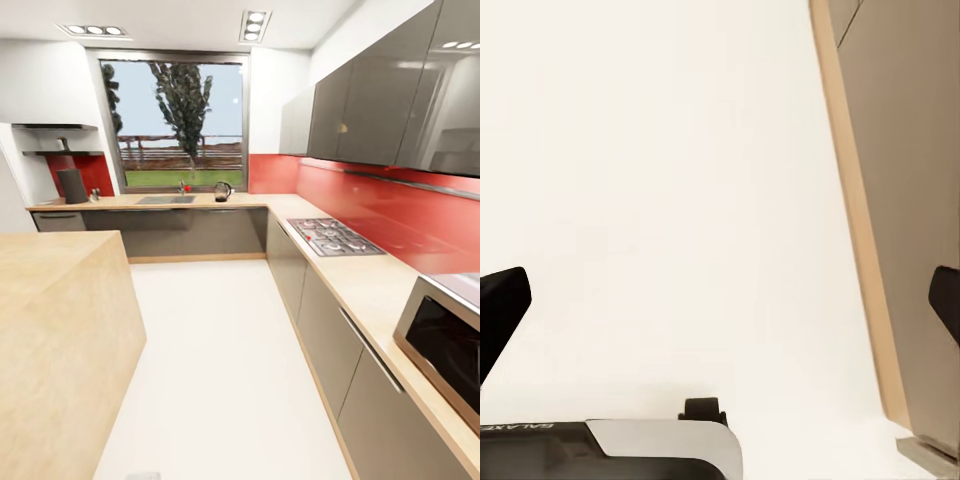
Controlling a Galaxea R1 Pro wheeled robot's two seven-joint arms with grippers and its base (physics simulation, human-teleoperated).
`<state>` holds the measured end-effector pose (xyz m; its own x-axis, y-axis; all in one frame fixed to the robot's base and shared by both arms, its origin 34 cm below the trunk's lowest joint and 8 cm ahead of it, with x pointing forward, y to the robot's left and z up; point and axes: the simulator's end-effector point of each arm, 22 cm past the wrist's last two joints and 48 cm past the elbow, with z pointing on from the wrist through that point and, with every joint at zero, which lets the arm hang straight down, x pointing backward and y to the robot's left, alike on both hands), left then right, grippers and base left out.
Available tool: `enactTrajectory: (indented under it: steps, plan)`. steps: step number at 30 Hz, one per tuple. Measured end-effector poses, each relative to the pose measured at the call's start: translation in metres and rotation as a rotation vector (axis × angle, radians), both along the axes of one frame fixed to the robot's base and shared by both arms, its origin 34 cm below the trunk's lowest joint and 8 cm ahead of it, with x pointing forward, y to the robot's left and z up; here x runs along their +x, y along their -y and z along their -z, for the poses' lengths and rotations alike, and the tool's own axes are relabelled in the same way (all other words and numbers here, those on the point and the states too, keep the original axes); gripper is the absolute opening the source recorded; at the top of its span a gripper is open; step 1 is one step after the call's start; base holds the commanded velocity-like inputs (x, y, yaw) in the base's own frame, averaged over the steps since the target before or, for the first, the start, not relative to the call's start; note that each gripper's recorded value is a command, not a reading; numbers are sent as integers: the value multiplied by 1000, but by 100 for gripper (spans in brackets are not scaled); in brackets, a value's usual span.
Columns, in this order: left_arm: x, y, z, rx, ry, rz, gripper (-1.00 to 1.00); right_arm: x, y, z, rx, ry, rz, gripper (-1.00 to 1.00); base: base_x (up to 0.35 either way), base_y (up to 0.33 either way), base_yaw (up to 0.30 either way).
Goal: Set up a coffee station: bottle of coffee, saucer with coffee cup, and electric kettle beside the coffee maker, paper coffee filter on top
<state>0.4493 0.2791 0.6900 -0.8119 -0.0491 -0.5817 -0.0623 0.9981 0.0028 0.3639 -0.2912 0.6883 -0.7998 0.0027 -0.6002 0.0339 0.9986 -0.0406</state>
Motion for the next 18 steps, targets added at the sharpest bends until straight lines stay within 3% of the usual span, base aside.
enactTrajectory:
  steps: [18]
  plan:
    - [0, 0, 0, 0, 0, 0, 100, 0, 0, 0, -1, 0, 1, 100, 336, 0, 0]
